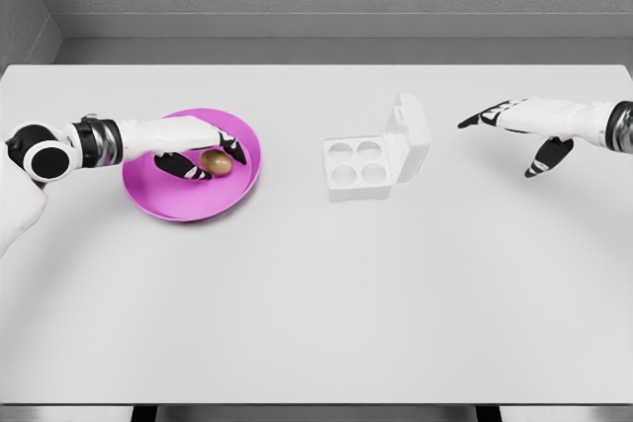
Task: Pack egg into the box and close the box lid
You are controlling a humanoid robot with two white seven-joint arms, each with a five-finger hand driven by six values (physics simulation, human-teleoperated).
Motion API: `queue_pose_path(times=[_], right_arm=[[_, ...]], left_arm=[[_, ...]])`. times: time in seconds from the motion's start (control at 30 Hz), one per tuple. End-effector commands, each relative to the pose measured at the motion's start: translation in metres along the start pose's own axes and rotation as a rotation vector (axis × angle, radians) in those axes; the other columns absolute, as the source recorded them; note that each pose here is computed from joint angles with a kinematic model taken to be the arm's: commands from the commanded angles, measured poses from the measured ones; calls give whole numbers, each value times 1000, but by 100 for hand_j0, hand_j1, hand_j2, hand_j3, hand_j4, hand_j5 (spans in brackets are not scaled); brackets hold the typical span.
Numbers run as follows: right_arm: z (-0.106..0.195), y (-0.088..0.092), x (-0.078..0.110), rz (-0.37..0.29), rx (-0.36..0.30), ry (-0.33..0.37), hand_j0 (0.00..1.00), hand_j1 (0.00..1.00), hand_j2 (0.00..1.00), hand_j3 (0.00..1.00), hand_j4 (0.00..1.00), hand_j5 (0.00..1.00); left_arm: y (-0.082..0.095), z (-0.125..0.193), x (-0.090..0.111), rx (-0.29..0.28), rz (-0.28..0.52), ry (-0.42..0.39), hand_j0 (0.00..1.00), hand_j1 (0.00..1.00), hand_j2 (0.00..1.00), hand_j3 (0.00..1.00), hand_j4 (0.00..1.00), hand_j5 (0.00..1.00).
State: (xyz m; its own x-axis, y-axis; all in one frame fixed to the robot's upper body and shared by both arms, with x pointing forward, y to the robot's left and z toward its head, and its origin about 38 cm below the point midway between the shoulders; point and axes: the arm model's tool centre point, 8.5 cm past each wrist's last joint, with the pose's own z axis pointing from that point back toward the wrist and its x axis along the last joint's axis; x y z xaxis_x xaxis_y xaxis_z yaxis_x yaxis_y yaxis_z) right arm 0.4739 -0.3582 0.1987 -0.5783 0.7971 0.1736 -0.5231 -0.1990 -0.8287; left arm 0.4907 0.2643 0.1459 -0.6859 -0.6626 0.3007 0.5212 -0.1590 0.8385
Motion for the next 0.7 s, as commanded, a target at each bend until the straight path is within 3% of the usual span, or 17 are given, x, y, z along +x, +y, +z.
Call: queue_pose_path(times=[0.0,0.13,0.47,0.67], right_arm=[[1,0,-1,-6,-3,1,100,100,100,100,100,100],[3,-4,-2,0,-9,6,100,100,100,100,100,100],[6,-6,-3,4,-10,12,100,100,100,100,100,100],[5,-6,-3,5,-11,10,100,100,100,100,100,100]], left_arm=[[1,1,0,5,5,-2,61,61,61,61,61,61],[0,2,-1,4,9,0,53,53,53,53,53,53],[-2,2,0,1,10,-2,50,50,50,50,50,50],[-2,1,0,1,12,-5,41,41,41,41,41,41]])
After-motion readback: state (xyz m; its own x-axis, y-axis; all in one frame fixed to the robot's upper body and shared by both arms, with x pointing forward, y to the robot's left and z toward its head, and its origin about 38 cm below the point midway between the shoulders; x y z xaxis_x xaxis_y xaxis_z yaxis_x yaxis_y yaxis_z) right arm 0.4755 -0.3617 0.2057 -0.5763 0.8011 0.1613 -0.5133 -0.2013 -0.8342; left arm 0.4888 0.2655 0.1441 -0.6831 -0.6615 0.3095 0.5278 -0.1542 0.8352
